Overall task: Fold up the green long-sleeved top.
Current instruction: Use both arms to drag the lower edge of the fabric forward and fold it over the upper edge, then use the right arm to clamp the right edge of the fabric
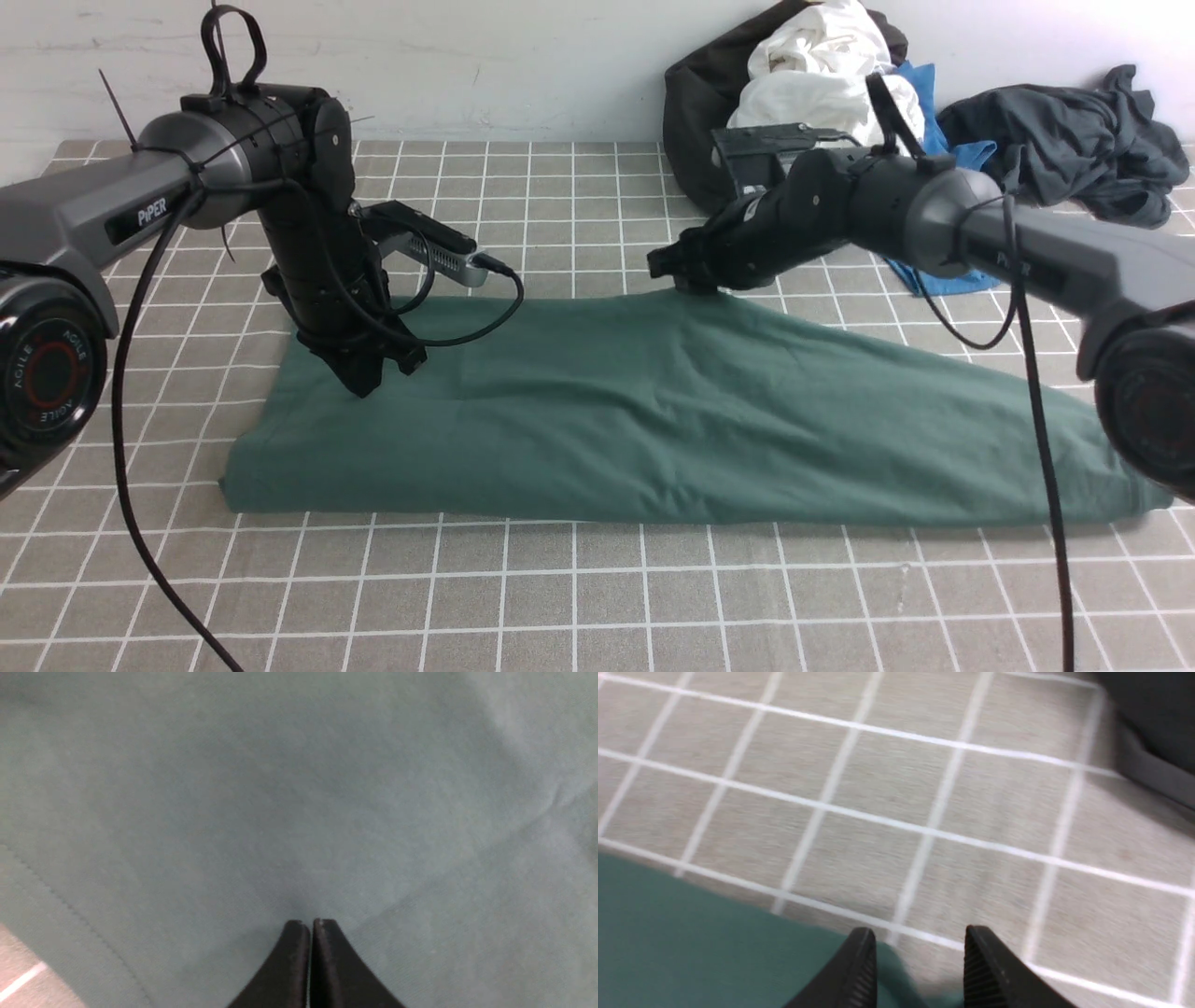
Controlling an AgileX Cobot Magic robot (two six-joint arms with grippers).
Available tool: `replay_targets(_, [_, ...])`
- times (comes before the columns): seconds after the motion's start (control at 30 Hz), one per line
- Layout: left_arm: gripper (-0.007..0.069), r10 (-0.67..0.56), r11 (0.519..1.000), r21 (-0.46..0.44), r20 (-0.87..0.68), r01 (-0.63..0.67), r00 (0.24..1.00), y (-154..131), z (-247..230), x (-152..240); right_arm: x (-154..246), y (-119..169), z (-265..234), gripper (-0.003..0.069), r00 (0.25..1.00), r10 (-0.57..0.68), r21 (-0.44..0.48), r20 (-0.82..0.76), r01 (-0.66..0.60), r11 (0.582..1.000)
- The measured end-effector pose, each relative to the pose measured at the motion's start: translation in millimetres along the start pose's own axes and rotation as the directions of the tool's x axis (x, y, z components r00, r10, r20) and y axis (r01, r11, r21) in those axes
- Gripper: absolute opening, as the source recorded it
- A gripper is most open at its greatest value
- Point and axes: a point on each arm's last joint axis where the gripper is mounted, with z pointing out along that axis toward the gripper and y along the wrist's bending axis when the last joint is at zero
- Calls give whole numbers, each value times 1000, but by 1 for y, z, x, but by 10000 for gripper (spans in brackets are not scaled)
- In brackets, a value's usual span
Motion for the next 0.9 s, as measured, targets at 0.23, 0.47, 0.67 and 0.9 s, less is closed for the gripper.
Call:
replay_targets(0.23, [-8, -8, 999, -44, 22, 9, 1000, -1, -39, 6, -34, -16, -67, 252, 977, -161, 40, -143, 168, 985])
replay_targets(0.47, [-8, -36, 993, -100, 196, 56, 980, -21, -142, 38, -56, -34, -159, 252, 948, -225, 137, -224, 259, 956])
replay_targets(0.67, [-8, -66, 994, -71, 218, 83, 974, -52, -174, 96, -34, -61, -200, 252, 950, -137, 189, -280, 195, 963])
replay_targets(0.9, [-8, -109, 994, 11, 332, 111, 937, -87, -181, 152, 33, -89, -249, 270, 926, 28, 245, -377, 70, 967])
